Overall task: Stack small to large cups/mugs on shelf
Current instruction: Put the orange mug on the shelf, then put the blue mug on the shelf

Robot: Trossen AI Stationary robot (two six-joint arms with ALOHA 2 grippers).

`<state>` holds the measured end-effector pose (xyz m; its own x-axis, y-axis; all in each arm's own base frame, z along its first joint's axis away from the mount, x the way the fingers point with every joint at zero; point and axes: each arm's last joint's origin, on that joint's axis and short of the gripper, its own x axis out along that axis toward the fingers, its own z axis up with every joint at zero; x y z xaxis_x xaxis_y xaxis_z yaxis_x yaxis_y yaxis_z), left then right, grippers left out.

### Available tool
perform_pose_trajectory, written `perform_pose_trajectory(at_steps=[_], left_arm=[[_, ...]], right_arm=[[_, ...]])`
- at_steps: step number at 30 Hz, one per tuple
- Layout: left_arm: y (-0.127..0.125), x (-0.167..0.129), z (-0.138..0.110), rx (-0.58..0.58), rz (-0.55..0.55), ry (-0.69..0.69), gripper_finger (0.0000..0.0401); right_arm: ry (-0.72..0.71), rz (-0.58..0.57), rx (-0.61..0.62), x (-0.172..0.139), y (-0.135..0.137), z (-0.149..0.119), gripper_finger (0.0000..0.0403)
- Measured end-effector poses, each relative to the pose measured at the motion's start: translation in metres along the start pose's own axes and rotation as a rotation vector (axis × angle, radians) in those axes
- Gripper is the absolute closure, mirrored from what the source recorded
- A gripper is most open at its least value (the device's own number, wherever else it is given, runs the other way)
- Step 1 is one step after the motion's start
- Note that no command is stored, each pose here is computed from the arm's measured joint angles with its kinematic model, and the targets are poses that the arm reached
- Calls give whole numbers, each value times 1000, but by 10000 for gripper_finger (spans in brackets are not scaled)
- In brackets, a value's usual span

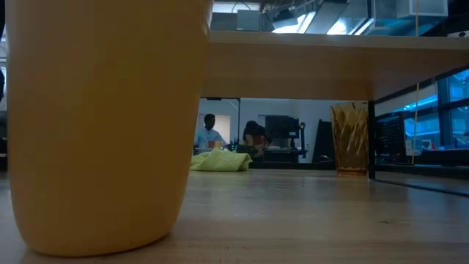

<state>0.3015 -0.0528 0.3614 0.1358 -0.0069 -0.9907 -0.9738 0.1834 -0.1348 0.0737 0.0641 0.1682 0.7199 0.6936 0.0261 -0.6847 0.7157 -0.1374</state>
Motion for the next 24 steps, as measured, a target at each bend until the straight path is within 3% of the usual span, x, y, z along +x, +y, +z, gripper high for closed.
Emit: perform_pose_trajectory(at_steps=[17, 24], left_arm=[[0, -1, -1, 18, -3, 40, 331], [-3, -33, -5, 71, -132, -38, 334]], right_arm=[[0, 0, 0, 0, 0, 0, 203], [0, 0, 0, 0, 0, 0, 203]])
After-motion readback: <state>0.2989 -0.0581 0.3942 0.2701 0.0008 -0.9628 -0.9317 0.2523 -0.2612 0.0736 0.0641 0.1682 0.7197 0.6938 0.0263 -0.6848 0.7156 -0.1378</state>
